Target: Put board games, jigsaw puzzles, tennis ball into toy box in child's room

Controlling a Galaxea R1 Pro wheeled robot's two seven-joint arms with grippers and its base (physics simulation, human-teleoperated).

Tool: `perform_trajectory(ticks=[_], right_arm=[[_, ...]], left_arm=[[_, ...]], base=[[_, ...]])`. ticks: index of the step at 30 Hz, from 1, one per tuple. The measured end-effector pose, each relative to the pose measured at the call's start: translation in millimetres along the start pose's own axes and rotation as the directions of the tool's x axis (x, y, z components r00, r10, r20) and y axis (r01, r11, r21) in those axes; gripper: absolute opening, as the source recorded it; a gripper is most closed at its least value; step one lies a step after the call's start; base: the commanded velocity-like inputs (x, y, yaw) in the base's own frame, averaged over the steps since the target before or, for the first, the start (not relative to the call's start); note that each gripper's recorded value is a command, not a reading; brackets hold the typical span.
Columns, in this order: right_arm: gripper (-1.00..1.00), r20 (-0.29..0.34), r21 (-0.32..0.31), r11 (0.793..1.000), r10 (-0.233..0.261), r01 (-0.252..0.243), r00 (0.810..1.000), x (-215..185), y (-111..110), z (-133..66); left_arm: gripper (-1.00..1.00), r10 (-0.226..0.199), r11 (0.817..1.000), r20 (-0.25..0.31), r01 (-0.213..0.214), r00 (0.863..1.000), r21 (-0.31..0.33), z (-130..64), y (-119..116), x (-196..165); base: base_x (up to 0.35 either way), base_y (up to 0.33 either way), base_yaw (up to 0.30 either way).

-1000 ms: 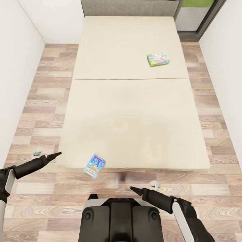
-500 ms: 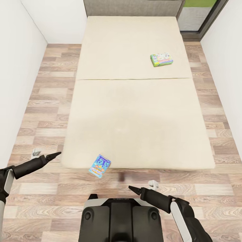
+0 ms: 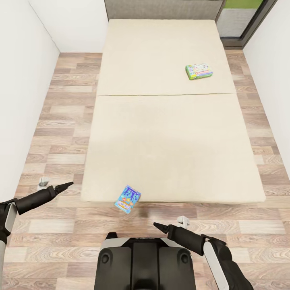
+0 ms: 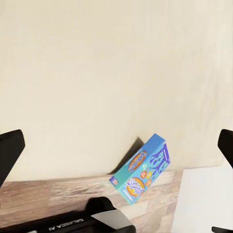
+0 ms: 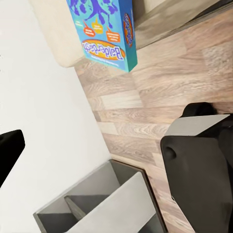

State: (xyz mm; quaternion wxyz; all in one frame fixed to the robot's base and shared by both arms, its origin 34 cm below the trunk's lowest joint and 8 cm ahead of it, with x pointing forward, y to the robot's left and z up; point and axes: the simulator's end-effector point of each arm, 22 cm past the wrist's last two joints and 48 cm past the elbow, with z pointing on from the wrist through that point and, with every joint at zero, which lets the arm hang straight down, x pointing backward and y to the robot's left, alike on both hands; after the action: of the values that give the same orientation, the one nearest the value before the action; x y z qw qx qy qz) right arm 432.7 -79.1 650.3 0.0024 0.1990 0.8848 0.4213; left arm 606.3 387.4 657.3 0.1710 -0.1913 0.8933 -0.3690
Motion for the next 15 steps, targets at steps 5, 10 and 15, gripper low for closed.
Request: perform_trajectory(ticks=[5,10,15], right_arm=[[1.0,-0.001,-0.003,1.0,0.003,-0.003,1.0,1.4,0.8,1.1],[1.0,-0.001,-0.004,1.0,0.004,-0.004,1.0,1.5,1.2,1.4],[1.0,-0.001,-0.005,1.0,0.004,-0.004,1.0,1.4,1.4,1.5]], left_arm=[[1.0,-0.002,1.0,0.0,0.002,1.0,0.003,0.1,-0.6,0.3],[1.0,-0.002,1.0,-0.001,0.002,1.0,0.005,0.6,-1.2,0.9],[1.0,-0.003,1.0,-0.002,0.003,1.0,0.02,0.8,-4.4,1.4]], base=[[0.0,0.106,0.0],[0.0,0.192,0.0],[0.0,0.081,0.0]])
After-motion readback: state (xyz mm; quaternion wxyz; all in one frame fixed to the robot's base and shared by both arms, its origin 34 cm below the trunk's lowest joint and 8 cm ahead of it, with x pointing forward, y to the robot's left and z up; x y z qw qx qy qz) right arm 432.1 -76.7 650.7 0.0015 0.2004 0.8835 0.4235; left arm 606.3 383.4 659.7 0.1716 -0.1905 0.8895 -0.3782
